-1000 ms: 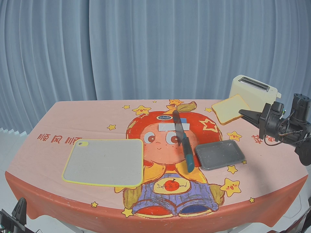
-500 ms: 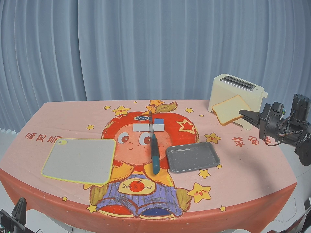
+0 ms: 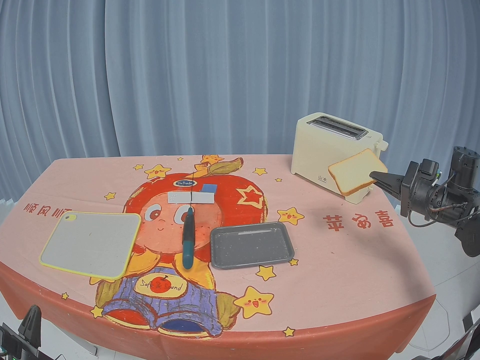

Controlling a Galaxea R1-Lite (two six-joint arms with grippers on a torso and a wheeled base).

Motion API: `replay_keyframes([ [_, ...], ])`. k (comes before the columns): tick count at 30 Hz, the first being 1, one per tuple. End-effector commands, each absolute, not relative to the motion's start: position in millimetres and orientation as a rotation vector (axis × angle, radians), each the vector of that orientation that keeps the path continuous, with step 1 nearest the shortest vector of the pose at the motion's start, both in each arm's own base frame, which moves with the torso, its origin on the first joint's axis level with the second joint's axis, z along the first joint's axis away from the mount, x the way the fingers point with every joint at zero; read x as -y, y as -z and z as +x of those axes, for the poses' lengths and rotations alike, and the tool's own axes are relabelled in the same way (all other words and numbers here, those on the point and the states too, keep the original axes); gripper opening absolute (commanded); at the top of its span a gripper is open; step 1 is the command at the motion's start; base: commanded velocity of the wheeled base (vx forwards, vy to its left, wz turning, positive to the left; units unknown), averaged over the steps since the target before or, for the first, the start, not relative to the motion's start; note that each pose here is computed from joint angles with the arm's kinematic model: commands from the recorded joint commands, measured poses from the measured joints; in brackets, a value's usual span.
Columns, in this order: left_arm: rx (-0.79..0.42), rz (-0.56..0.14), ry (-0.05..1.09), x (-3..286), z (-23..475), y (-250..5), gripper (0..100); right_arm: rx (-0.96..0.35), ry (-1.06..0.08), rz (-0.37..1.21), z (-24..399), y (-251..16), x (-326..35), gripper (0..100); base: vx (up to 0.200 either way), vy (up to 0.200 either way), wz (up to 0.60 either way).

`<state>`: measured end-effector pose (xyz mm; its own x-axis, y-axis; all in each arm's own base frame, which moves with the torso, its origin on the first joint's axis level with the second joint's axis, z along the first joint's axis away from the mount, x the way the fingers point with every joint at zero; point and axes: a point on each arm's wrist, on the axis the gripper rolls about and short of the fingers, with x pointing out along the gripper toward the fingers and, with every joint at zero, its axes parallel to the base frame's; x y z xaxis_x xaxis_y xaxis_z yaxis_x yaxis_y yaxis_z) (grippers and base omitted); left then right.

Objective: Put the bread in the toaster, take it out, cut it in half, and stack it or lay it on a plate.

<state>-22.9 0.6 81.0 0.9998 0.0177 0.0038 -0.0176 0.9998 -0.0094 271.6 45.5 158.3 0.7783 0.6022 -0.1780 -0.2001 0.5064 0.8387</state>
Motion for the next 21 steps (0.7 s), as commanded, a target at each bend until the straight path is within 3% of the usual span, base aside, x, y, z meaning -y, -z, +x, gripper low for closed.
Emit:
replay_keyframes([
  [1,-0.012,-0.009,-0.015,-0.5,-21.6,-76.1,0,-0.492,-0.509,0.921,271.6,-157.8,-46.1,0,0.0,0.0,0.0],
  [21,-0.012,-0.009,-0.014,-0.5,-21.6,-76.1,0,-0.487,-0.517,0.819,272.5,-149.5,-46.2,0,0.0,0.0,0.0],
])
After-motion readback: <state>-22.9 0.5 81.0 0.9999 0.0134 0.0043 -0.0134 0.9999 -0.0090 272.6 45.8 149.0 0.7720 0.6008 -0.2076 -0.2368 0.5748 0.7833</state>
